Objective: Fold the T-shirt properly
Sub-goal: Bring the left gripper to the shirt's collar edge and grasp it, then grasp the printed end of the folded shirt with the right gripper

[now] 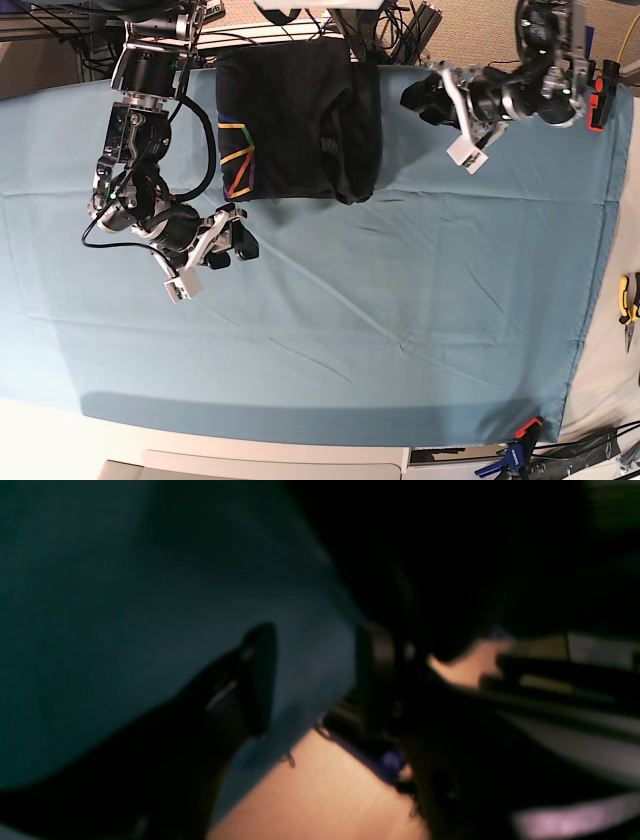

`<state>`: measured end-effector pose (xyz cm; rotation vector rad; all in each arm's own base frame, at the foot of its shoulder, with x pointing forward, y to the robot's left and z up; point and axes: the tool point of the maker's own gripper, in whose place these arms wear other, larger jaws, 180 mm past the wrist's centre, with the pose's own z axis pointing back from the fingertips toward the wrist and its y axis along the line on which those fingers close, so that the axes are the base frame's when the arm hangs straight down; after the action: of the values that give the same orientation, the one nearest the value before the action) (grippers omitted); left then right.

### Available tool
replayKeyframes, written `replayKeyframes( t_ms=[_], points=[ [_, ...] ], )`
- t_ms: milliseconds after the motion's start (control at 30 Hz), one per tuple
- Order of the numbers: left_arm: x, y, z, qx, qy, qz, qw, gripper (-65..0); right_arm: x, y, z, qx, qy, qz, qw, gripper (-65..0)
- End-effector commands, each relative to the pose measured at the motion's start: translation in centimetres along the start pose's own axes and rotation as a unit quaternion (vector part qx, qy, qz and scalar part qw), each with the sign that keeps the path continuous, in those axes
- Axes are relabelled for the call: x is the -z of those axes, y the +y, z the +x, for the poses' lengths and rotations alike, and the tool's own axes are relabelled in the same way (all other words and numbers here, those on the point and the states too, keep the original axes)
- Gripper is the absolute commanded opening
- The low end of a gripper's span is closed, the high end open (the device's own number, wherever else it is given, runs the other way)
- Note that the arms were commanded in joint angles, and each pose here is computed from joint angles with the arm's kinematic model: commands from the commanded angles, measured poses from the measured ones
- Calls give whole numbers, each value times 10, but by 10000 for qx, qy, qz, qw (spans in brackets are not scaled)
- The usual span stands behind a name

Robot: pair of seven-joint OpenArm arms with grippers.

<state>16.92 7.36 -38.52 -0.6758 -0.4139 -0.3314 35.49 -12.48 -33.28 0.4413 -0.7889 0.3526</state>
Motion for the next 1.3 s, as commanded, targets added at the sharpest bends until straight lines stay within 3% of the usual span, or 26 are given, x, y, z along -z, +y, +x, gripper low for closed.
replayKeyframes(
  t_ms=[0, 300, 567, 833, 1033, 1267],
  points=[
    [1, -4, 10, -74, -230, -11, 9997, -379, -4, 0, 20, -103, -303, 25, 9995, -310],
    [18, -30, 15, -469, -487, -312, 9972, -379, -4, 0, 20, -104, -303, 20, 9995, -310],
    [-12, -24, 19, -483, -848, 3, 9952, -380, -4, -2, 18, -128, -239, -34, 9996, -310],
    [-14, -58, -13, -541, -560, -304, 9965, -380, 1, 8, 17, -238, -170, 84, 9995, -310],
    [3, -90, -3, -405, -647, -773, 9941, -380, 11, 21, 10, -505, 75, 170, 9986, -310],
    [7, -83, 0, -337, -720, -547, 9953, -380, 14, 23, 2, -621, 315, 158, 9974, -310]
  ],
)
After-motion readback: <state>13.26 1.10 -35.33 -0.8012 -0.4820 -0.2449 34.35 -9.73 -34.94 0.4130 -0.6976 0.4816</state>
